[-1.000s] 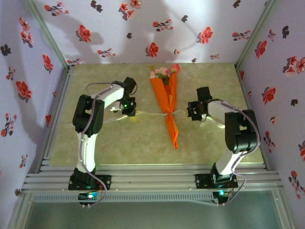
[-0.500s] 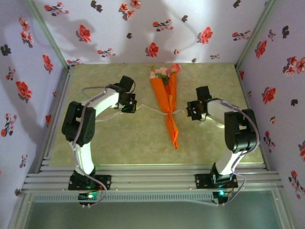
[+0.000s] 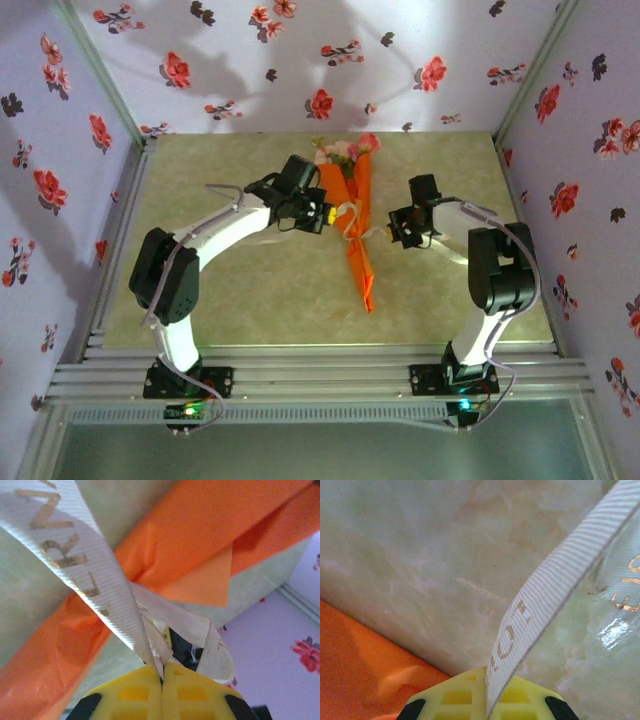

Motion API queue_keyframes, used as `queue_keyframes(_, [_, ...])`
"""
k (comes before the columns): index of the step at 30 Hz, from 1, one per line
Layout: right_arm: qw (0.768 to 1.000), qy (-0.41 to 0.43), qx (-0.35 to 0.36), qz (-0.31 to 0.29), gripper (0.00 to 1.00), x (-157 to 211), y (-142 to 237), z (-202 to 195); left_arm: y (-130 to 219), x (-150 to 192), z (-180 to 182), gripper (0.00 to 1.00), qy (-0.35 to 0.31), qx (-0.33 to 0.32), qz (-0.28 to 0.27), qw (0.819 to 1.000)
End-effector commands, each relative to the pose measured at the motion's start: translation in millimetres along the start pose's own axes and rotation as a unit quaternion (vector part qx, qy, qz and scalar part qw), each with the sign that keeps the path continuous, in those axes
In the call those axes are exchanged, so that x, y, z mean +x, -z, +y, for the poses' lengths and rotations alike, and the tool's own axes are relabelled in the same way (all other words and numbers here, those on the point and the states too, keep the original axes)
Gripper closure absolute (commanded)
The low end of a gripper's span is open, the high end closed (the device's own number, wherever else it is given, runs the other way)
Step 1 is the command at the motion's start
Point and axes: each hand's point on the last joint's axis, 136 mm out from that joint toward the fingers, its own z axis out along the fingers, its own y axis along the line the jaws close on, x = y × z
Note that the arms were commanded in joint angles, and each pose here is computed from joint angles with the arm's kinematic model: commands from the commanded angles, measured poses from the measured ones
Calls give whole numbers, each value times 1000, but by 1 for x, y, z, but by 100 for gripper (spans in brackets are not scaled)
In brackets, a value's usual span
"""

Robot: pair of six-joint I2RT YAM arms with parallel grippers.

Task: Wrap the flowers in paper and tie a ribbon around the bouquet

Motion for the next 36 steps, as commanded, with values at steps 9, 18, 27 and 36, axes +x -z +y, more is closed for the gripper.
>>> queue_keyframes(9, [998, 46, 26, 20, 100, 9, -3, 0, 21, 47, -47, 100, -44, 64, 32, 996])
queue_keyframes(18, [997, 71, 18, 35, 100, 16, -1, 10, 9, 69, -54, 100, -26, 96, 86, 991])
queue_keyframes(27, [996, 77, 8, 51, 99, 22, -4, 11, -7, 112, -68, 100, -16, 143, 140, 980])
queue_keyframes(36, [994, 71, -22, 76, 99, 27, -15, 25, -31, 136, -54, 100, 3, 168, 161, 973])
